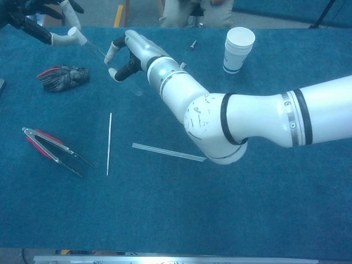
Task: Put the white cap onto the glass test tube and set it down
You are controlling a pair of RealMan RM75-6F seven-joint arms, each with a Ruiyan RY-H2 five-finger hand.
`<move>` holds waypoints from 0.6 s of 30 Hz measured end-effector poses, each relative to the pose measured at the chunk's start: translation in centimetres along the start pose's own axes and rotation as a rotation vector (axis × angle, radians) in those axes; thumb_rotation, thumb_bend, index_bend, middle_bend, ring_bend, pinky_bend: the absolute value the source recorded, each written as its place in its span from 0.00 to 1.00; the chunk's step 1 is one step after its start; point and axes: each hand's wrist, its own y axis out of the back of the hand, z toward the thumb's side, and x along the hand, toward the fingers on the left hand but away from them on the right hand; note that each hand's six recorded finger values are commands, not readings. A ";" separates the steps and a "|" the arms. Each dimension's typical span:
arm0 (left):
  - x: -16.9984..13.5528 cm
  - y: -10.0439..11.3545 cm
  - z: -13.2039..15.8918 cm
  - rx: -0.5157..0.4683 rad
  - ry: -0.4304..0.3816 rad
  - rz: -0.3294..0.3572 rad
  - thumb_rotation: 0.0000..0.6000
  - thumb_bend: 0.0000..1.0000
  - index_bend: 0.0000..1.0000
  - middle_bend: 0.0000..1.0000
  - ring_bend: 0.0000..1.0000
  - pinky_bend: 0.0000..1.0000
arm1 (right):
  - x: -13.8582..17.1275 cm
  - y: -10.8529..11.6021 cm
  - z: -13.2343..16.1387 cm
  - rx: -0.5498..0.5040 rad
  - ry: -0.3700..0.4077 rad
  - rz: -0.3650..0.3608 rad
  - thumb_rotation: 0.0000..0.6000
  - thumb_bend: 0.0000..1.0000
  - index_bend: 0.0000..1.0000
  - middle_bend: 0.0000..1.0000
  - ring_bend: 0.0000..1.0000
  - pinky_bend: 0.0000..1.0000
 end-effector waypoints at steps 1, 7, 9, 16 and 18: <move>0.0 0.0 0.0 -0.001 -0.001 -0.001 1.00 0.32 0.53 0.17 0.00 0.00 | 0.0 0.0 0.0 -0.002 0.000 0.001 1.00 0.38 0.63 0.22 0.06 0.28; 0.1 -0.2 0.1 -0.002 -0.002 -0.006 1.00 0.32 0.53 0.17 0.00 0.00 | -0.2 -0.1 0.1 -0.010 0.003 -0.002 1.00 0.38 0.63 0.22 0.06 0.28; 0.1 -0.2 0.1 -0.002 -0.001 -0.005 1.00 0.32 0.53 0.17 0.00 0.00 | -0.2 -0.1 0.1 -0.014 0.003 -0.004 1.00 0.38 0.63 0.22 0.06 0.28; 0.1 -0.5 0.0 -0.002 0.001 -0.009 1.00 0.32 0.53 0.17 0.00 0.00 | -0.2 -0.1 0.3 -0.019 0.008 -0.004 1.00 0.38 0.64 0.22 0.06 0.28; 0.1 -0.5 -0.1 0.002 0.001 -0.009 1.00 0.32 0.52 0.16 0.00 0.00 | -0.2 -0.1 0.3 -0.012 0.008 -0.004 1.00 0.38 0.64 0.22 0.06 0.28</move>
